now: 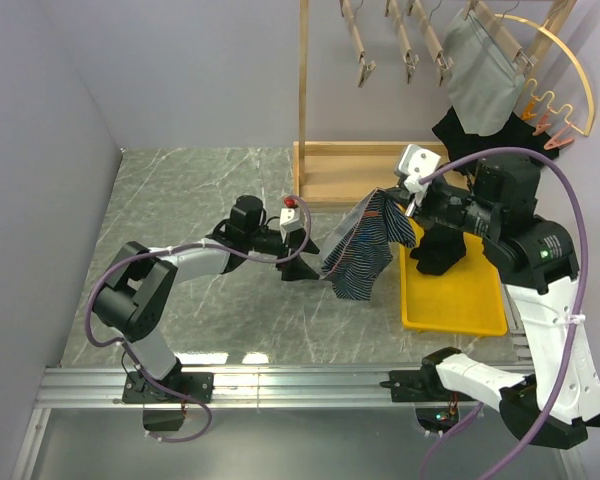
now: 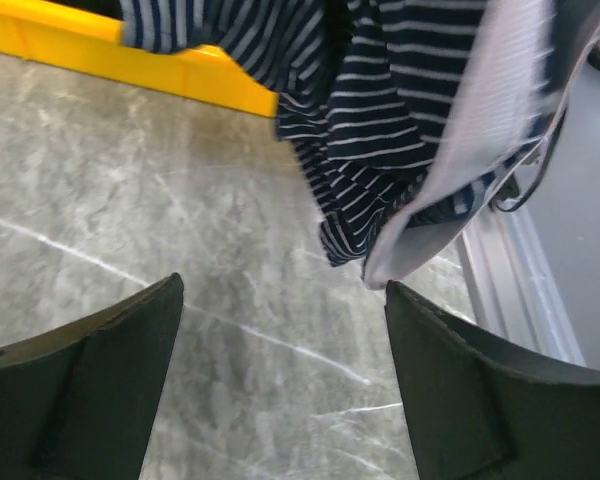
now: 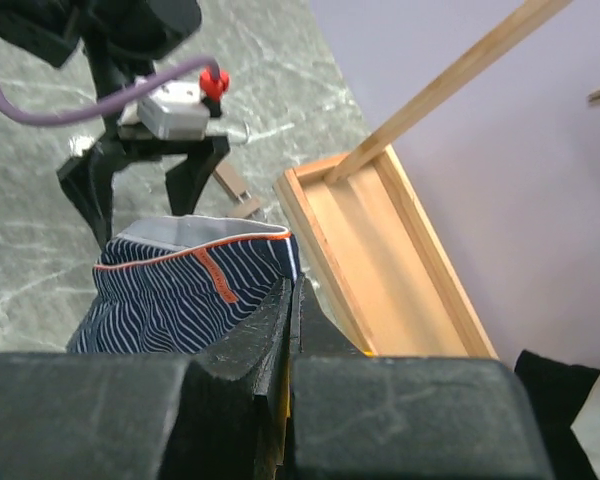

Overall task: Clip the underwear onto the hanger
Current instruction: Flatten out the underwear at the center of the board.

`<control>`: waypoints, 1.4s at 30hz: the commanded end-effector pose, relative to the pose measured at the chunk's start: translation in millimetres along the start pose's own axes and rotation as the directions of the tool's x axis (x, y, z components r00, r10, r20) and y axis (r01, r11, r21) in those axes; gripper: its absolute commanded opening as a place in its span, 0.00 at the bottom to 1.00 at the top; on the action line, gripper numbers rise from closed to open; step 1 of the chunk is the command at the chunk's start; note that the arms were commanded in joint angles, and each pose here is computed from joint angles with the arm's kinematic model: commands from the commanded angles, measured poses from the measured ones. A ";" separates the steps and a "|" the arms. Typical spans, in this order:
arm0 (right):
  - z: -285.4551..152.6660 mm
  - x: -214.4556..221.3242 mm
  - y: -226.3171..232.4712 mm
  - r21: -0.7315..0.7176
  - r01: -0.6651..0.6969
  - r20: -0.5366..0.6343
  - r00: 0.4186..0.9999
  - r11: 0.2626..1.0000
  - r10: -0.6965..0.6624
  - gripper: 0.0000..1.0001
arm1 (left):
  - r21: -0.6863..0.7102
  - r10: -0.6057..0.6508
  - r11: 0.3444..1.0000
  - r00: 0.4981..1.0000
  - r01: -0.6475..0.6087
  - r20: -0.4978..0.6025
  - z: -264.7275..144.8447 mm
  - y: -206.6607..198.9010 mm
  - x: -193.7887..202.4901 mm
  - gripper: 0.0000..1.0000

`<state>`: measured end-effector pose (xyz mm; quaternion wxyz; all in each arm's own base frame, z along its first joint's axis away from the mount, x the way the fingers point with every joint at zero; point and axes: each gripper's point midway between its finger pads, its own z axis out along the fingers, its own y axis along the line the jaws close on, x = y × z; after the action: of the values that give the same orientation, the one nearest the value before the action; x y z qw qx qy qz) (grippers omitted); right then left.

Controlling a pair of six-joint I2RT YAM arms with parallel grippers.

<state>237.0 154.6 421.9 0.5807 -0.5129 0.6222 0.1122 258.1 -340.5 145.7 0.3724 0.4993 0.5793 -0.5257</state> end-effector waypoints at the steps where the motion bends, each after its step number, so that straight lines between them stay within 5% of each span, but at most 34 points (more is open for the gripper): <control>1: -22.4 -45.0 -8.7 0.054 0.052 0.142 0.988 0.997 -0.059 0.00 | 0.058 0.058 0.996 0.997 -0.061 0.043 1.0 -11.1 -17.8 0.83; 17: -22.2 -47.5 -4.4 0.041 0.040 0.166 0.985 0.998 -0.047 0.00 | 0.066 -0.079 0.995 0.992 0.073 0.094 5.4 -16.2 -45.1 0.43; 22: -22.1 -54.1 -16.0 0.094 -0.002 0.188 0.982 0.996 -0.015 0.00 | -0.095 -0.215 0.972 0.977 0.214 -0.001 10.5 9.6 -27.5 0.00; 27: -10.1 -0.4 -23.0 0.193 -0.017 0.046 0.999 0.981 0.009 0.00 | -0.399 -0.167 0.904 0.986 0.151 -0.004 -53.0 52.6 -56.0 0.00; 31: -13.4 -6.6 -10.5 0.170 0.007 0.115 0.993 0.985 -0.027 0.00 | -0.312 -0.171 0.937 0.985 0.156 -0.019 -76.8 20.7 -46.6 0.03; 32: -12.6 -7.4 -8.9 0.159 0.004 0.119 0.993 0.987 -0.024 0.00 | -0.296 -0.158 0.944 0.987 0.149 -0.008 -77.4 13.4 -51.0 0.14; 33: -13.6 -11.8 -8.2 0.149 0.002 0.129 0.991 0.989 -0.022 0.00 | -0.255 -0.154 0.955 0.988 0.151 0.009 -75.1 5.4 -54.1 0.39; 36: -14.6 -20.3 -7.2 0.132 0.008 0.152 0.988 0.991 -0.028 0.00 | -0.226 -0.199 0.951 0.977 0.212 0.078 -63.9 2.0 -59.9 0.63; 42: -22.8 -33.3 -5.5 0.121 0.038 0.179 0.982 0.992 -0.060 0.00 | -0.223 -0.255 0.935 0.960 0.276 0.119 -40.2 21.8 -60.5 0.66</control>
<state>230.0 152.2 421.8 0.6256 -0.4802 0.6041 0.1143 287.0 -301.6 195.7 0.3706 0.3620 0.6949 -0.4988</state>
